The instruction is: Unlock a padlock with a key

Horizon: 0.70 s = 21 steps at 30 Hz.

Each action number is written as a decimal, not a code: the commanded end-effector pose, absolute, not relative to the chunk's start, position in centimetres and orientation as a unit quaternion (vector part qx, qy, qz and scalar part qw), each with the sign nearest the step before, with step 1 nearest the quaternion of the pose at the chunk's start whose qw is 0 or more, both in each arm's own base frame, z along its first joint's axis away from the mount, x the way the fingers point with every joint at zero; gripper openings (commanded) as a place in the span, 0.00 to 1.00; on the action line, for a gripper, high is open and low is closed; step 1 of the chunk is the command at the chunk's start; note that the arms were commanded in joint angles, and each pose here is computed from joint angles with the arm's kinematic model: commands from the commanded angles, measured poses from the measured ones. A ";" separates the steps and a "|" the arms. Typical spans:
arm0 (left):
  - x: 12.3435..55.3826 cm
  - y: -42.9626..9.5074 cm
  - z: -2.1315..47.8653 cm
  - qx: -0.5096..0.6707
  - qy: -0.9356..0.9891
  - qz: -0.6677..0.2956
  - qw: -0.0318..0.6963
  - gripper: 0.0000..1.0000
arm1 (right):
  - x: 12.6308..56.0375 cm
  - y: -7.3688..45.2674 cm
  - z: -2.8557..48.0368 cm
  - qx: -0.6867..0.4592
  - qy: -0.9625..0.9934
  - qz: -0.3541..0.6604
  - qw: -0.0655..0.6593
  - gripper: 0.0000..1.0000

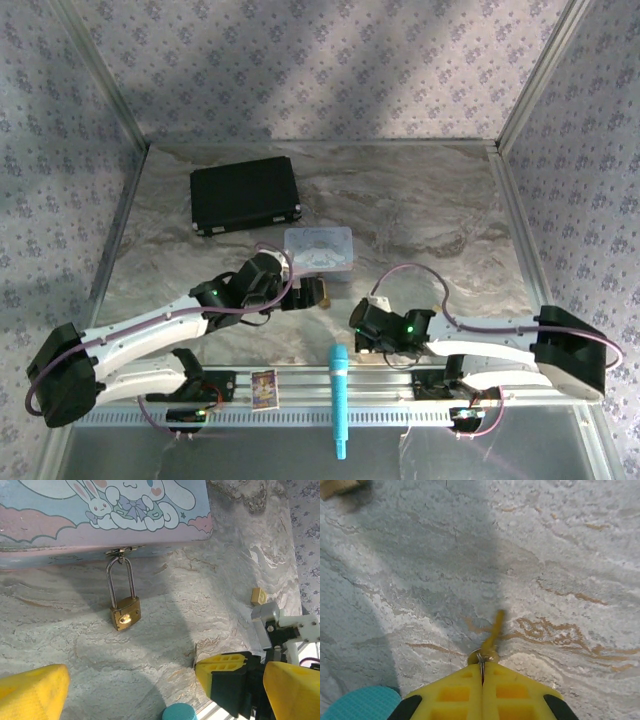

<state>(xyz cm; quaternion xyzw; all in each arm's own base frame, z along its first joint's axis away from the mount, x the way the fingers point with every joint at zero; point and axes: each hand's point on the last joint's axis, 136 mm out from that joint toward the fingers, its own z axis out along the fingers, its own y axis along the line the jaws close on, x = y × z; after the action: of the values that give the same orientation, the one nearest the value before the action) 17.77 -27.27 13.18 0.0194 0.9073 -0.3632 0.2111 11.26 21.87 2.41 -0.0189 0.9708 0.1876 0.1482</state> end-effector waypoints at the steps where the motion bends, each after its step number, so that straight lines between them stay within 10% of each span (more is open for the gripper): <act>1: 17.8 -27.8 13.8 0.022 0.897 -0.383 0.221 0.95 | 11.4 21.3 3.0 -0.014 0.968 0.202 0.151 0.04; 21: 16.3 -36.0 15.9 -0.021 0.830 -0.545 0.117 0.70 | 11.1 24.5 12.2 -0.201 0.898 0.359 0.157 0.00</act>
<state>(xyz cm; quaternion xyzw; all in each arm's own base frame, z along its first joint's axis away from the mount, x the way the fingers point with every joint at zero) 16.40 -33.58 12.62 -0.0330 0.8591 -0.4964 0.1205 11.87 23.54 10.86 -0.1486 0.9122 0.3423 0.1694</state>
